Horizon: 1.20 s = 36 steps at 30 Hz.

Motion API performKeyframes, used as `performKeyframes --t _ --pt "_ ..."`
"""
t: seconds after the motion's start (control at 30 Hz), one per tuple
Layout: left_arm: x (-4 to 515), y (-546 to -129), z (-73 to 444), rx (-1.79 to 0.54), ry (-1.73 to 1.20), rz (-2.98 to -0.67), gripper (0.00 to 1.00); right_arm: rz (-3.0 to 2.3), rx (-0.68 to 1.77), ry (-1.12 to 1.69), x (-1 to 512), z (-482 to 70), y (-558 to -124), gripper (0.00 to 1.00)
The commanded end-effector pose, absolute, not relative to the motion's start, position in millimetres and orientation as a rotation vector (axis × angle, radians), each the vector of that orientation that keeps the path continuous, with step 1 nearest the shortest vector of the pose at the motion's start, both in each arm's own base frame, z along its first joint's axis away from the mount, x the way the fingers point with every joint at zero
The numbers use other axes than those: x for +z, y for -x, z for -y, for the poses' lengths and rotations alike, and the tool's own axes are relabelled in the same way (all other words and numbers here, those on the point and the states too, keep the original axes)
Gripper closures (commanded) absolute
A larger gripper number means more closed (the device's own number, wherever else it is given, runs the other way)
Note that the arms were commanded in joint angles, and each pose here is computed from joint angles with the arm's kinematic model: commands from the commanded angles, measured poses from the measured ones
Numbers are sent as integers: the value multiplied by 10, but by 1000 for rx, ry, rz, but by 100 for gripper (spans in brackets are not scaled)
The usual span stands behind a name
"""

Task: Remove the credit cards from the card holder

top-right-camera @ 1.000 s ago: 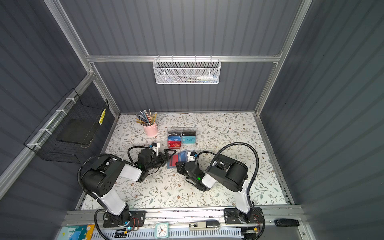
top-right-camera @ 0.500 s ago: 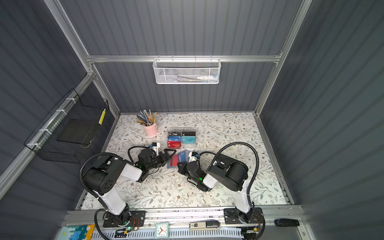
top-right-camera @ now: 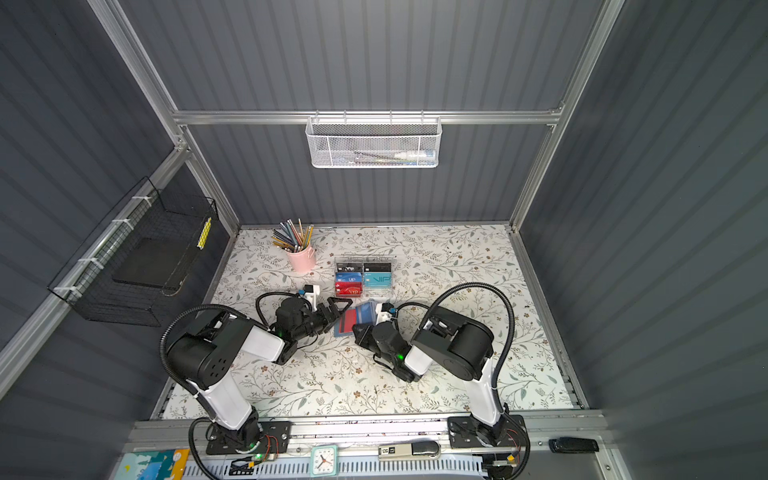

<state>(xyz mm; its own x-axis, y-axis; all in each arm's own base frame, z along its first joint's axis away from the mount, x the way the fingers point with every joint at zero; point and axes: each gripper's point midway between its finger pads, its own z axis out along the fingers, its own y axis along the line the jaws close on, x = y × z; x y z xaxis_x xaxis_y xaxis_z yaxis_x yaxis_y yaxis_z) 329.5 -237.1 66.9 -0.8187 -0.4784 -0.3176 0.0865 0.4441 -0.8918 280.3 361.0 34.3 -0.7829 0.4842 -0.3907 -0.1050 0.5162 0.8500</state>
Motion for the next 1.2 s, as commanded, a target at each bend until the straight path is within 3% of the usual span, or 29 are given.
performKeyframes --t 0.0,0.27,1.17 --pt "173 -3061 2261 -1313 442 -2354 0 -2165 1244 -307 281 -3601 -2818 90" --pt "154 -3045 2262 -1318 445 -2356 0 -2138 1273 -300 332 -3598 -2815 100" --pt "148 -3040 2231 -1305 447 -2353 0 -2161 1197 -198 506 -3465 -2705 100"
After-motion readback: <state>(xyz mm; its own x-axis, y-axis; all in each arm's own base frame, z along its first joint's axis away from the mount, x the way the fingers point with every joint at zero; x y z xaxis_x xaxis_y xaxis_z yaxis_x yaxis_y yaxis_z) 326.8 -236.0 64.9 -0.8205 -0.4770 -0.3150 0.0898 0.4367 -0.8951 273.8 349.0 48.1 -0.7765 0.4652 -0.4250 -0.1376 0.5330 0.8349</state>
